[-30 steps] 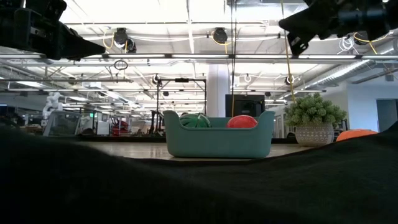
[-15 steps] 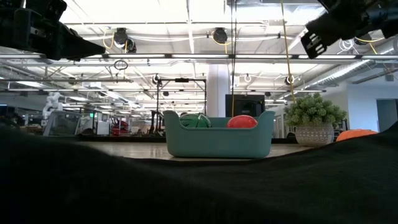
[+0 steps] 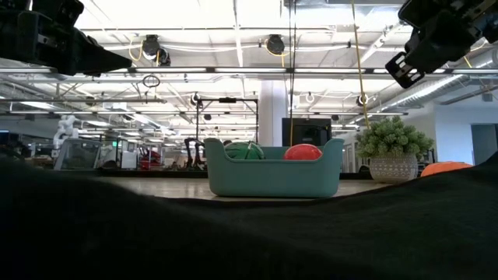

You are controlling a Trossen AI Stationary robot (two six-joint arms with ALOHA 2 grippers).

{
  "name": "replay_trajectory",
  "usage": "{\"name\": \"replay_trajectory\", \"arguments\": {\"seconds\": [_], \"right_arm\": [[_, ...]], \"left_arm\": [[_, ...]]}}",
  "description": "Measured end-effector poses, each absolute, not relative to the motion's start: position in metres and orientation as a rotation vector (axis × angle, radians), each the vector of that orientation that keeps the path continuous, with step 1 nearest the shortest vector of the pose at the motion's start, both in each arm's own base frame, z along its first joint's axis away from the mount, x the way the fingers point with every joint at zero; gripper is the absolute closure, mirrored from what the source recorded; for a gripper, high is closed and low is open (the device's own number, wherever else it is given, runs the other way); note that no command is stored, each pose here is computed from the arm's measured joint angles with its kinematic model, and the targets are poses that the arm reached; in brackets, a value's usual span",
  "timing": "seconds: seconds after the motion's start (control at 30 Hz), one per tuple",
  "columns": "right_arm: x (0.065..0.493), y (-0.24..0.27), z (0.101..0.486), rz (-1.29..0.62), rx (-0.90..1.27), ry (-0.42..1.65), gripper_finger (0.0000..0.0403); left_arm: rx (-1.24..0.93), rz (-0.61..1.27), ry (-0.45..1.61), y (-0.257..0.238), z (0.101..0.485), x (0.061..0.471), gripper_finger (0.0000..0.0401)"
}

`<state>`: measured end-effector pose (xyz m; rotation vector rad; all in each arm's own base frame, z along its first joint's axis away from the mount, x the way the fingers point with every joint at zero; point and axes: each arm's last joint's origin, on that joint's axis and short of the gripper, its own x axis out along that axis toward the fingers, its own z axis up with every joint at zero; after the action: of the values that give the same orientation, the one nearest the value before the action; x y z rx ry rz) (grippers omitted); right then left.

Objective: Pick and placing Produce into tupperware
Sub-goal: Put the orange pumpkin into the blue bin

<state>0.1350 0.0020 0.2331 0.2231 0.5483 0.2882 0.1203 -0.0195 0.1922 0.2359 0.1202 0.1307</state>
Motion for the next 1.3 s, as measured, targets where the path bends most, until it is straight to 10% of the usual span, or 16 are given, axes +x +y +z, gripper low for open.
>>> {"name": "replay_trajectory", "arguments": {"seconds": [0.83,1.3], "right_arm": [[0.183,0.028,0.239,0.224,0.321,1.104,0.0394],[0.201,0.040,0.219,0.249,0.288,1.194,0.0195]], "left_arm": [[0.246,0.127,0.151,-0.020,0.189,0.120,0.0387],[0.245,0.126,0.155,-0.020,0.189,0.120,0.0387]]}}
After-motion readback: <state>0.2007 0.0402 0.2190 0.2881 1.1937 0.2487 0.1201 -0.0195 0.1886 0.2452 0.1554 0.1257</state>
